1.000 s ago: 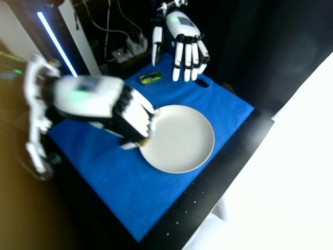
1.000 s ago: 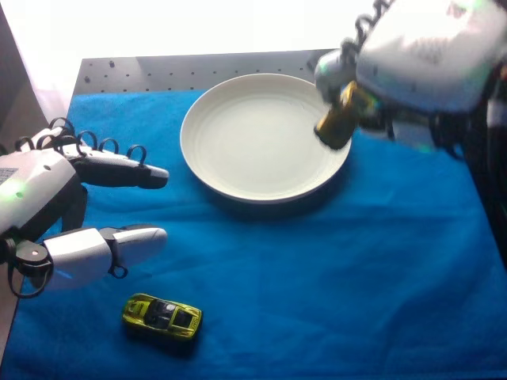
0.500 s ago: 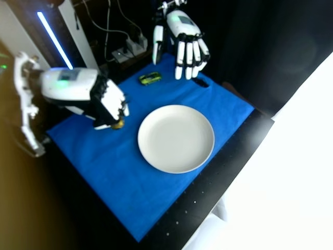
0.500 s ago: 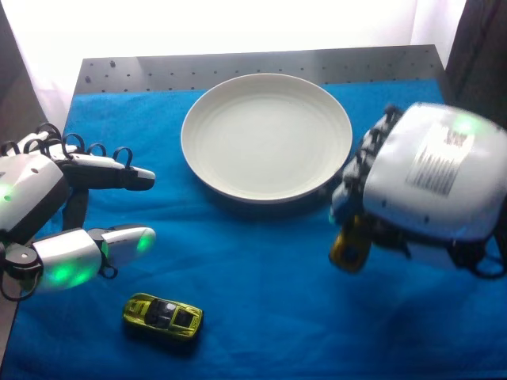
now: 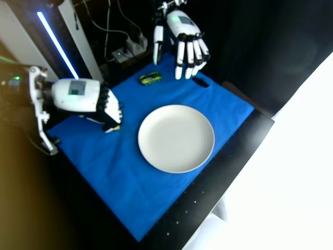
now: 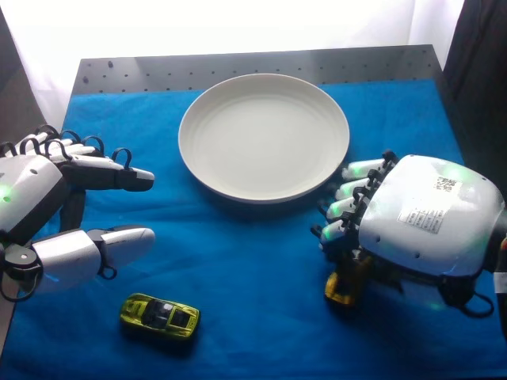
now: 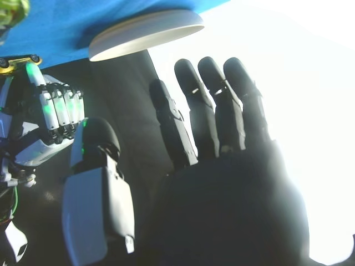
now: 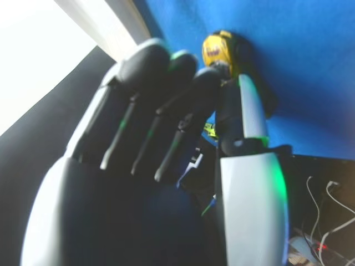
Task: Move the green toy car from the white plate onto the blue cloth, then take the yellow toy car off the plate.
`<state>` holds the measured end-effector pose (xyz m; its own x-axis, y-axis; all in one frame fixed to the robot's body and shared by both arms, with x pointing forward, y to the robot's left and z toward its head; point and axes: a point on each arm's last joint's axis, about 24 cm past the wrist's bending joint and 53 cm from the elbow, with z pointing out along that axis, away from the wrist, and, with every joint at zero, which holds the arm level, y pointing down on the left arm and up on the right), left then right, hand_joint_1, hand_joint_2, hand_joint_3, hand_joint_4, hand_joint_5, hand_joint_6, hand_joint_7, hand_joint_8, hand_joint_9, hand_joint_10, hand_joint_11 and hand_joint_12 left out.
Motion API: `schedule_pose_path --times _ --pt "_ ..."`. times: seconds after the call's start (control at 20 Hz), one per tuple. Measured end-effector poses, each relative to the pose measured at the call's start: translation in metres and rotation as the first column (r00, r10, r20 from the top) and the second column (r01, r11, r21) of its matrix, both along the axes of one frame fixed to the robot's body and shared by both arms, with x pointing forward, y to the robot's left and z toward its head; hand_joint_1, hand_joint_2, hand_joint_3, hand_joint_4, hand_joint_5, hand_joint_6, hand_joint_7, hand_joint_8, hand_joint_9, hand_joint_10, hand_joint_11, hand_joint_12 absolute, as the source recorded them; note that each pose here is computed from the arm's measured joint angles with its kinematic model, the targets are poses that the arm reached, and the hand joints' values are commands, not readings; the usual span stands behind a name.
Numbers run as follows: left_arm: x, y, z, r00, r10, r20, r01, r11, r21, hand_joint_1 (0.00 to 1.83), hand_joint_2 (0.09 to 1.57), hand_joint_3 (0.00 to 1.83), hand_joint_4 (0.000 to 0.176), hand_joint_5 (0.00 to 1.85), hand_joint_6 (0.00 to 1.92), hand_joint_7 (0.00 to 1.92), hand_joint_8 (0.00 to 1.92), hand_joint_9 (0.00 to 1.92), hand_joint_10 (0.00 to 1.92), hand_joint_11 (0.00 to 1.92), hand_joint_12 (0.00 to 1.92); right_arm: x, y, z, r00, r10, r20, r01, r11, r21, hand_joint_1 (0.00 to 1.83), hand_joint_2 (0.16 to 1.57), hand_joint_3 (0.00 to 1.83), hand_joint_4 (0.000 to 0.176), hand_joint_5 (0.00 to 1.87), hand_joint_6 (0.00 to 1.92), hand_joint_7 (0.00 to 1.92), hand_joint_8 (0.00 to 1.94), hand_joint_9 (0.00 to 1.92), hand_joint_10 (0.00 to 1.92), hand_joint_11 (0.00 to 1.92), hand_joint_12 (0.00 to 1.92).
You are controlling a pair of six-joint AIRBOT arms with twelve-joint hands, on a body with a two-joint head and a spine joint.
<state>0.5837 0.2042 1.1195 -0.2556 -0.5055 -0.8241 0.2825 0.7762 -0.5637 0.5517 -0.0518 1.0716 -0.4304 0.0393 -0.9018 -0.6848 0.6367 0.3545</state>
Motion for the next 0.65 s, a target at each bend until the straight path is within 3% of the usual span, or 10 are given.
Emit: schedule_pose_path --times 0.15,0.25,0.35,0.4,0.5,0.6,0.65 --pt "0.0 0.0 0.0 1.0 0.002 0.0 -0.002 1.0 0.0 0.5 1.1 0.0 0.138 0.75 0.0 0.37 0.84 0.2 1.17 0.0 1.62 -0.008 0.004 -0.004 1.0 0.01 -0.023 -0.01 1.0 0.001 0.96 0.9 0.0 0.0 0.56 0.16 0.47 0.58 0.32 1.01 0.07 1.63" --pt "0.0 0.001 0.0 1.0 0.005 -0.002 -0.005 1.0 -0.001 0.49 1.1 0.0 0.129 0.76 0.0 0.44 0.69 0.27 0.98 0.0 1.53 -0.01 0.003 -0.001 1.0 0.011 -0.023 -0.011 1.0 0.002 0.9 0.91 0.0 0.0 0.56 0.19 0.42 0.66 0.29 1.0 0.02 1.6" --pt "0.0 0.001 0.0 1.0 0.005 -0.001 -0.005 1.0 -0.001 0.56 1.09 0.0 0.137 0.74 0.0 0.59 0.23 0.43 0.42 0.0 1.32 -0.011 -0.005 0.008 1.0 0.002 -0.01 -0.002 1.0 -0.004 0.86 0.93 0.0 0.0 0.56 0.2 0.43 0.65 0.3 0.95 0.01 1.6" --pt "0.0 0.001 0.0 1.0 0.005 -0.001 -0.005 1.0 -0.001 0.58 1.1 0.0 0.121 0.74 0.0 0.65 0.12 0.5 0.28 0.01 1.31 -0.01 -0.008 0.013 1.0 -0.003 0.001 0.003 1.0 0.0 0.88 0.94 0.0 0.0 0.58 0.22 0.47 0.67 0.33 0.98 0.06 1.59" --pt "0.0 0.001 0.0 1.0 0.004 -0.001 -0.004 1.0 -0.001 0.58 1.1 0.0 0.124 0.74 0.0 0.67 0.02 0.54 0.11 0.0 1.27 -0.007 -0.015 0.03 0.999 -0.023 0.036 0.022 0.999 0.03 0.93 0.95 0.0 0.0 0.62 0.27 0.53 0.72 0.37 1.02 0.1 1.63" --pt "0.0 0.001 0.0 1.0 0.005 -0.001 -0.005 1.0 -0.001 0.56 1.1 0.0 0.139 0.74 0.0 0.68 0.01 0.56 0.09 0.02 1.29 -0.009 -0.017 0.038 0.998 -0.027 0.051 0.025 0.999 0.042 0.96 0.96 0.0 0.0 0.53 0.52 0.48 0.9 0.36 1.16 0.14 1.74" --pt "0.001 0.001 0.0 1.0 0.006 -0.001 -0.006 1.0 -0.001 0.55 1.11 0.0 0.134 0.73 0.0 0.67 0.01 0.56 0.1 0.0 1.39 -0.01 -0.018 0.044 0.998 -0.026 0.064 0.023 0.998 0.05 0.94 0.97 0.01 0.0 0.47 0.68 0.44 0.98 0.35 1.23 0.16 1.78"
